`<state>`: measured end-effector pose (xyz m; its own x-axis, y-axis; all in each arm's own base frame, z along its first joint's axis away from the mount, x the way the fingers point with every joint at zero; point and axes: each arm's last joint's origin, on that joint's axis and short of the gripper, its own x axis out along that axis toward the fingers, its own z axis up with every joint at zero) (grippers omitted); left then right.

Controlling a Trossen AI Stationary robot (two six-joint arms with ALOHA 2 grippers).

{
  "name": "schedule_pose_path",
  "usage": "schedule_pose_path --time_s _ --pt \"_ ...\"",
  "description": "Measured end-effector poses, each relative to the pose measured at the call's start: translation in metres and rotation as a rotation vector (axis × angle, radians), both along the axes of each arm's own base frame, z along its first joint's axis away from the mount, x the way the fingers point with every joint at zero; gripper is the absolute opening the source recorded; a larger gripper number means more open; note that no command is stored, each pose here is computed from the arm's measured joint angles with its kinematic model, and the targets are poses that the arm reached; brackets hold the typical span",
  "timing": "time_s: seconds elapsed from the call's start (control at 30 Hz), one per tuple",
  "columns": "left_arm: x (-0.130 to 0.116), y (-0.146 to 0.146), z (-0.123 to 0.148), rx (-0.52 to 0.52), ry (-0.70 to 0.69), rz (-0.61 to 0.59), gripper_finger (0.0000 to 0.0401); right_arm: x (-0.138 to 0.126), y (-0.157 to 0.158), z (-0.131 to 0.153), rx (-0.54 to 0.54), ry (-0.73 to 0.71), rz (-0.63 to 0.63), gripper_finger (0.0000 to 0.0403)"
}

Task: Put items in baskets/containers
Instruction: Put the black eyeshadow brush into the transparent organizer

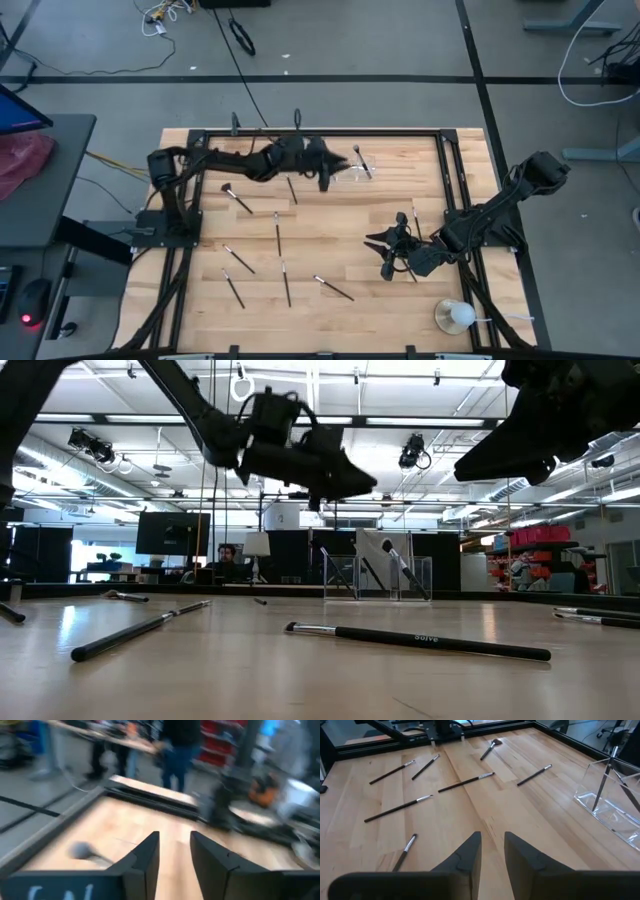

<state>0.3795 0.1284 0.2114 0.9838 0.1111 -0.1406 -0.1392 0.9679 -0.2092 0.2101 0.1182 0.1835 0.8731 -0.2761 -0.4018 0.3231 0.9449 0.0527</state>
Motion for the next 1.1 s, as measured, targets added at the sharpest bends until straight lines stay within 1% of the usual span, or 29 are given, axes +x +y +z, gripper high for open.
schedule_pose_path --time_s 0.1,0.17,0.23,0.3,0.33,0.43,0.53,0.63,0.7,0.8,0.9,1.0,1.1 --pt "0.000 -0.031 0.008 0.044 0.095 -0.090 0.0081 0.000 0.000 0.000 0.000 0.000 0.000 0.0084" --pt "0.000 -0.051 0.005 0.076 0.174 -0.113 0.0058 0.000 0.000 0.000 0.001 -0.001 -0.001 0.0084" --pt "0.000 -0.066 -0.004 0.110 0.271 -0.085 0.0032 0.000 0.000 0.000 0.003 -0.003 -0.004 0.0084" --pt "0.000 -0.076 -0.011 0.159 0.345 -0.013 0.0010 0.000 0.000 0.000 0.004 -0.003 -0.004 0.0084" --pt "0.001 -0.078 -0.013 0.179 0.368 0.037 0.0007 0.001 -0.001 0.000 0.005 -0.004 -0.005 0.0084" --pt "0.001 -0.075 -0.020 0.221 0.408 0.171 0.0010 0.001 -0.001 0.000 -0.001 -0.009 -0.016 0.0084" --pt "0.000 -0.065 -0.021 0.225 0.410 0.229 0.0010 0.001 -0.001 0.001 -0.007 -0.014 -0.027 0.0084" --pt "-0.002 -0.052 -0.022 0.196 0.413 0.229 0.0004 0.001 -0.002 0.001 -0.007 -0.014 -0.028 0.0084" --pt "-0.003 -0.047 -0.022 0.159 0.404 0.198 0.0005 0.001 -0.002 0.001 -0.007 -0.014 -0.028 0.0084" --pt "-0.003 -0.043 -0.022 0.129 0.394 0.146 0.0006 0.001 -0.002 0.001 -0.007 -0.014 -0.028 0.0084" --pt "-0.002 -0.040 -0.030 0.094 0.407 0.131 0.0004 0.001 -0.002 0.001 -0.007 -0.014 -0.028 0.0084" --pt "0.000 -0.036 -0.042 0.087 0.433 0.147 0.0004 0.001 -0.002 0.001 -0.007 -0.013 -0.029 0.0084" --pt "0.002 -0.032 -0.049 0.111 0.439 0.225 0.0005 0.001 -0.002 0.000 -0.007 -0.014 -0.029 0.0084"
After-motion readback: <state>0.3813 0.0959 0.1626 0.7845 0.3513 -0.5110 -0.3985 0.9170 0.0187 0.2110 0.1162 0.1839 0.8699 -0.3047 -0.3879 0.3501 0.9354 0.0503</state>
